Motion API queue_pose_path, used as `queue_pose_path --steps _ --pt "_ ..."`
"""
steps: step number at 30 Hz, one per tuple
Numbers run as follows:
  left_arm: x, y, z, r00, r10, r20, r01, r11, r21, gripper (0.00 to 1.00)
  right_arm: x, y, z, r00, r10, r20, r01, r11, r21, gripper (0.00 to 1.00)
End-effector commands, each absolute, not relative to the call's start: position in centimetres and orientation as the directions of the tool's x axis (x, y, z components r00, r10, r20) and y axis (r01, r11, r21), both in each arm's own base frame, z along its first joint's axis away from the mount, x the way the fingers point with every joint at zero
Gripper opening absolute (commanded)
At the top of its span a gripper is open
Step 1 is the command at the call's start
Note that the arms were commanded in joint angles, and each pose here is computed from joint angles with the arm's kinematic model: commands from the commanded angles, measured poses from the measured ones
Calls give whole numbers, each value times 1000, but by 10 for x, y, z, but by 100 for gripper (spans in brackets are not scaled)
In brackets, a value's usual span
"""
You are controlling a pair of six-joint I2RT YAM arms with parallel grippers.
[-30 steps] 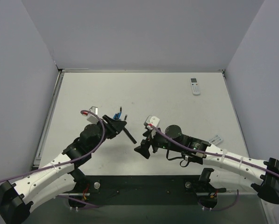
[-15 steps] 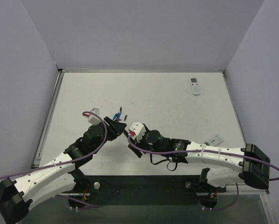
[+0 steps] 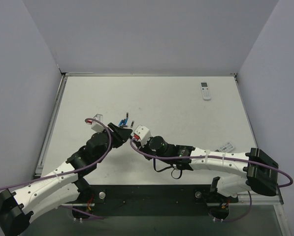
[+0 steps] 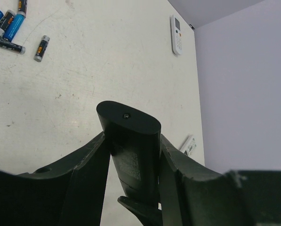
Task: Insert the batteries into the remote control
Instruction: Adjust the remote control.
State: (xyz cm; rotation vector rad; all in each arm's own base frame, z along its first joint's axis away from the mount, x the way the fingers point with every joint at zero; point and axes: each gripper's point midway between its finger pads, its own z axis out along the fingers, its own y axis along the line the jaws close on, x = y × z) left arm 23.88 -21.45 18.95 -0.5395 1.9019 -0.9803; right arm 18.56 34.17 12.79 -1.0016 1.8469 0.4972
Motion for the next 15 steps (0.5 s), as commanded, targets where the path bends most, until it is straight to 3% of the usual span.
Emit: queue_pose_path --steps 1,2,6,9,15 --pt "240 -214 226 -431 -733 -526 136 523 -841 47 186 350 168 -225 -308 -924 -796 605 -8 0" --pt "239 -213 227 -426 -731 -533 148 525 -838 61 186 349 170 -231 -299 -926 -797 604 3 0" --pt "234 -211 243 -390 -707 -590 248 536 -807 80 184 338 184 -272 -229 -935 -796 599 85 0" --pt "228 -209 258 -360 -686 -632 340 535 -773 88 184 330 196 -318 -180 -931 -800 579 161 0" --pt "209 -203 296 -259 -671 -695 557 484 -675 89 179 314 222 -403 -87 -911 -813 491 313 0"
